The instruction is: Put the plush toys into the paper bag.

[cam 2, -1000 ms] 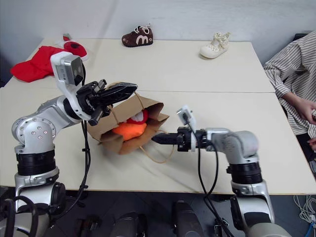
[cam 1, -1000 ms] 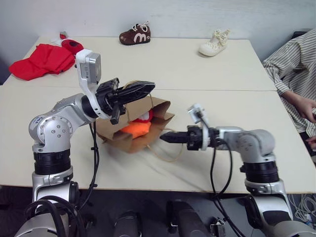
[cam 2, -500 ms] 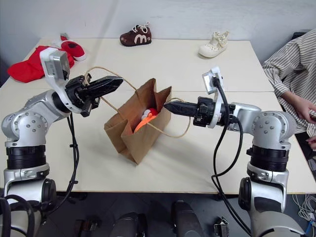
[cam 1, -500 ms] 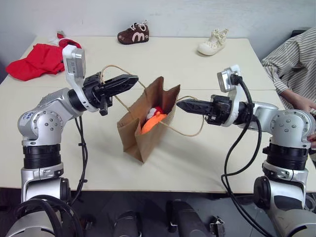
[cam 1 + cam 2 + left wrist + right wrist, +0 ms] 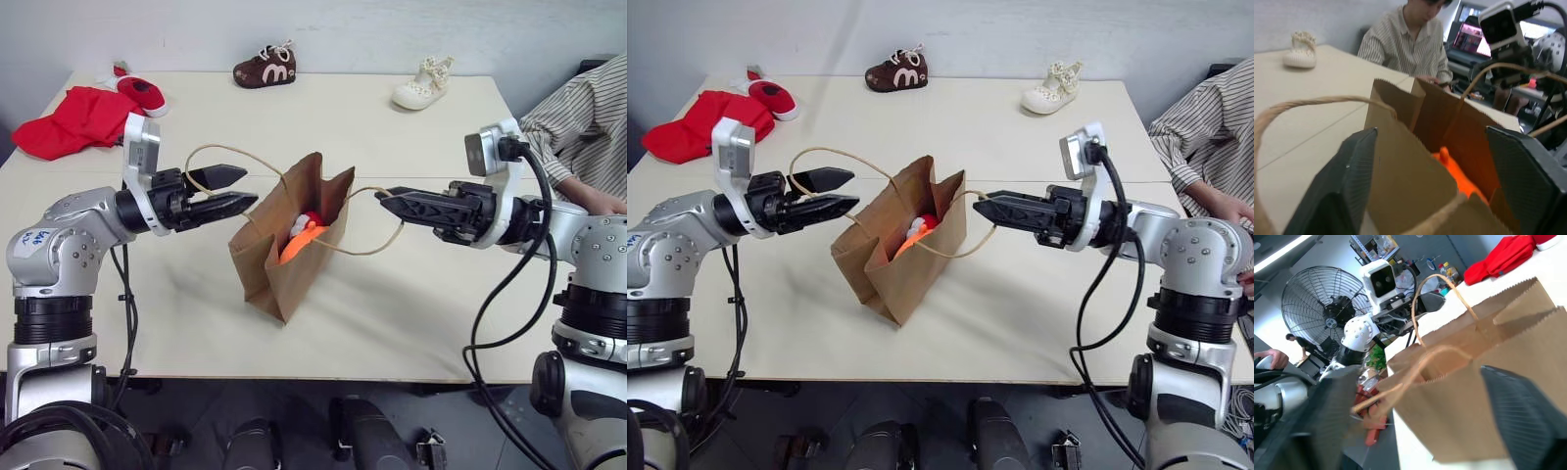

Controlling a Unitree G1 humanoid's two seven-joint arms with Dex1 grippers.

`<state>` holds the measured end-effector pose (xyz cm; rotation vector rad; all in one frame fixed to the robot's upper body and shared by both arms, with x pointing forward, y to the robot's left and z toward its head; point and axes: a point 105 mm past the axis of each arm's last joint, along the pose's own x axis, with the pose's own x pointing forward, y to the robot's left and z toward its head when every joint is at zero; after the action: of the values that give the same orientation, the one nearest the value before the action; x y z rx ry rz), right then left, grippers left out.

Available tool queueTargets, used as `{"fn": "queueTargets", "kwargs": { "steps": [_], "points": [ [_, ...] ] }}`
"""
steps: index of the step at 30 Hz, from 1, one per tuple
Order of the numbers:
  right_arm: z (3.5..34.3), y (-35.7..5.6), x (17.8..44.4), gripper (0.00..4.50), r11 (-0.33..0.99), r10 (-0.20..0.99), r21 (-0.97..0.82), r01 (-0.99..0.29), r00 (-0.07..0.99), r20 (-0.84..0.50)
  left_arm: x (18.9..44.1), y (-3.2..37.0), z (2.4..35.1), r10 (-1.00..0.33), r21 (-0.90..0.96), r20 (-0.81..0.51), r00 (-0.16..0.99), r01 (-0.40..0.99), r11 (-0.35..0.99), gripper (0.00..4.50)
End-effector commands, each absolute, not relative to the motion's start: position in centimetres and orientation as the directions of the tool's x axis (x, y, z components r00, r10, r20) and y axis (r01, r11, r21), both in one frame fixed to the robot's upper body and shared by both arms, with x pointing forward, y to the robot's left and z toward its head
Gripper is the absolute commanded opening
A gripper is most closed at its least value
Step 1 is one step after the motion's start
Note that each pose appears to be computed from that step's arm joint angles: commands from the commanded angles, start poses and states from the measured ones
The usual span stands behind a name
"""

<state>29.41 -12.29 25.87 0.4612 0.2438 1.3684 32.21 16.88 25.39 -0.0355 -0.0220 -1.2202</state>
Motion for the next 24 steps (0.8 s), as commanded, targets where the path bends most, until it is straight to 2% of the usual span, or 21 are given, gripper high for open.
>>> {"fn": "queueTargets", "kwargs": {
  "steps": [1, 4, 9, 13, 14, 17, 22, 24],
  "points": [
    [26.9, -13.4, 28.5, 4.5, 0.097, 0.976, 0.408, -0.908, 0.168, 0.141, 31.4, 17.5, 26.3, -0.946, 0.054, 0.002, 0.323, 0.945, 0.323, 4.46],
    [25.9, -14.4, 28.5, 4.5, 0.143, 0.968, 0.384, -0.912, 0.211, 0.14, 31.0, 18.7, 26.0, -0.939, 0.104, -0.036, 0.342, 0.936, 0.337, 4.46],
    [22.4, -15.2, 28.8, 4.5, 0.234, 0.955, 0.394, -0.889, 0.286, 0.078, 30.7, 21.4, 24.8, -0.913, 0.089, -0.095, 0.397, 0.917, 0.389, 4.46],
    [20.7, -14.7, 29.3, 4.5, 0.288, 0.932, 0.4, -0.87, 0.35, 0.09, 30.1, 22.6, 23.9, -0.9, 0.052, -0.12, 0.418, 0.908, 0.415, 4.46],
    [20.5, -14.6, 29.2, 4.32, 0.285, 0.928, 0.416, -0.863, 0.357, 0.103, 29.9, 23.0, 23.5, -0.896, 0.037, -0.128, 0.426, 0.904, 0.425, 4.49],
    [20.8, -14.8, 29.1, 3.57, 0.245, 0.912, 0.469, -0.849, 0.366, 0.187, 29.3, 23.8, 22.2, -0.884, 0.008, -0.161, 0.44, 0.896, 0.444, 4.5],
    [24.2, -15.0, 28.7, 3.57, 0.159, 0.879, 0.441, -0.883, 0.33, 0.345, 28.7, 23.5, 21.1, -0.885, -0.007, -0.168, 0.435, 0.897, 0.442, 4.5],
    [25.4, -14.7, 28.2, 3.57, 0.124, 0.885, 0.426, -0.896, 0.294, 0.362, 28.5, 23.1, 21.0, -0.888, -0.008, -0.157, 0.432, 0.899, 0.438, 4.5]
  ]
}}
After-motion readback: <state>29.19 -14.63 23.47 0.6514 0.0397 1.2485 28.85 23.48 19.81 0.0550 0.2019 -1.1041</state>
